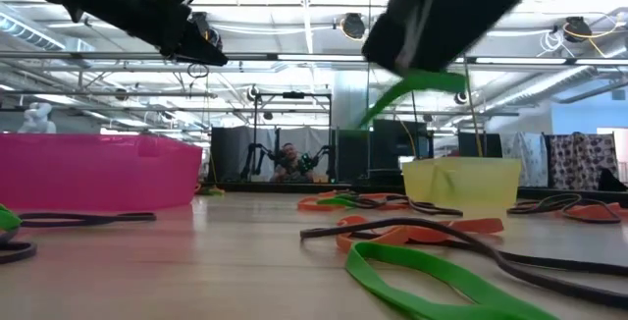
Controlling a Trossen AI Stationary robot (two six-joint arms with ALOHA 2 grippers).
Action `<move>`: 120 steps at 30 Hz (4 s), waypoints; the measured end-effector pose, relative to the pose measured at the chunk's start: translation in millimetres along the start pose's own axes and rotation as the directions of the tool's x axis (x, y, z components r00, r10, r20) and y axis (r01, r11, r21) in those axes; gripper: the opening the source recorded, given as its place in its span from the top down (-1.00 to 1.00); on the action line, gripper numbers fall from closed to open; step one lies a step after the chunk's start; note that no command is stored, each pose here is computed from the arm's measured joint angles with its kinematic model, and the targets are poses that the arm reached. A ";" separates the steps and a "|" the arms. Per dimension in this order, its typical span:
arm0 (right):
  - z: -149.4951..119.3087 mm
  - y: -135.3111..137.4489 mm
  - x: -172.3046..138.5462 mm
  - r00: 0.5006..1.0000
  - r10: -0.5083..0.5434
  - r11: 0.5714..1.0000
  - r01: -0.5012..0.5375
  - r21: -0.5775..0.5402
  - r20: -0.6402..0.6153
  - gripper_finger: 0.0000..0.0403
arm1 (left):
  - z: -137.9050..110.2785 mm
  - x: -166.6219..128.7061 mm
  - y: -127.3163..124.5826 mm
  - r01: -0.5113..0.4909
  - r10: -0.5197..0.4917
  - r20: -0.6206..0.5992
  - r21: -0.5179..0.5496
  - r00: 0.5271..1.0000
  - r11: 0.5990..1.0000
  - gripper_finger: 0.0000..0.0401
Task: Sort rubber bands into baskets
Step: Put the green rubber band into the yellow bin
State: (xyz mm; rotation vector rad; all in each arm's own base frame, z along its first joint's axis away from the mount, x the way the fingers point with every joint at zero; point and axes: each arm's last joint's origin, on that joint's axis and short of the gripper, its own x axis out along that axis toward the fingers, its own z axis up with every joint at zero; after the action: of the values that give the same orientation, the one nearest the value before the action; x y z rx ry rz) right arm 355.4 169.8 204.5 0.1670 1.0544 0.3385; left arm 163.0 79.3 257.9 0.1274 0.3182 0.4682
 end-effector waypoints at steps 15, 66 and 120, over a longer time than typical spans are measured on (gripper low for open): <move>11.7 -106.2 -100.1 0.870 -0.339 0.940 0.301 -0.159 -0.357 1.00 | -15.7 -6.5 -1.3 -0.021 0.013 -0.171 -0.044 0.985 0.999 0.26; -85.9 -303.1 -214.0 0.786 -0.411 0.729 0.588 0.351 -0.462 0.56 | -44.9 -29.0 -7.8 -0.090 0.066 -0.124 -0.203 0.990 0.975 0.26; -37.0 -337.5 -63.4 0.837 -0.476 0.626 0.538 0.564 -0.270 0.74 | -47.5 -19.3 -2.4 -0.184 0.158 -0.163 -0.162 0.974 0.969 0.26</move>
State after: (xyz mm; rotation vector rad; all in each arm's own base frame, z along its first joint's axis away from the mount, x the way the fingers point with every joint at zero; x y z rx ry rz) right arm 359.8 -169.4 139.1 0.4376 1.2318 -0.5545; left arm 132.0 70.5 217.9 -0.0534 0.4128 0.6773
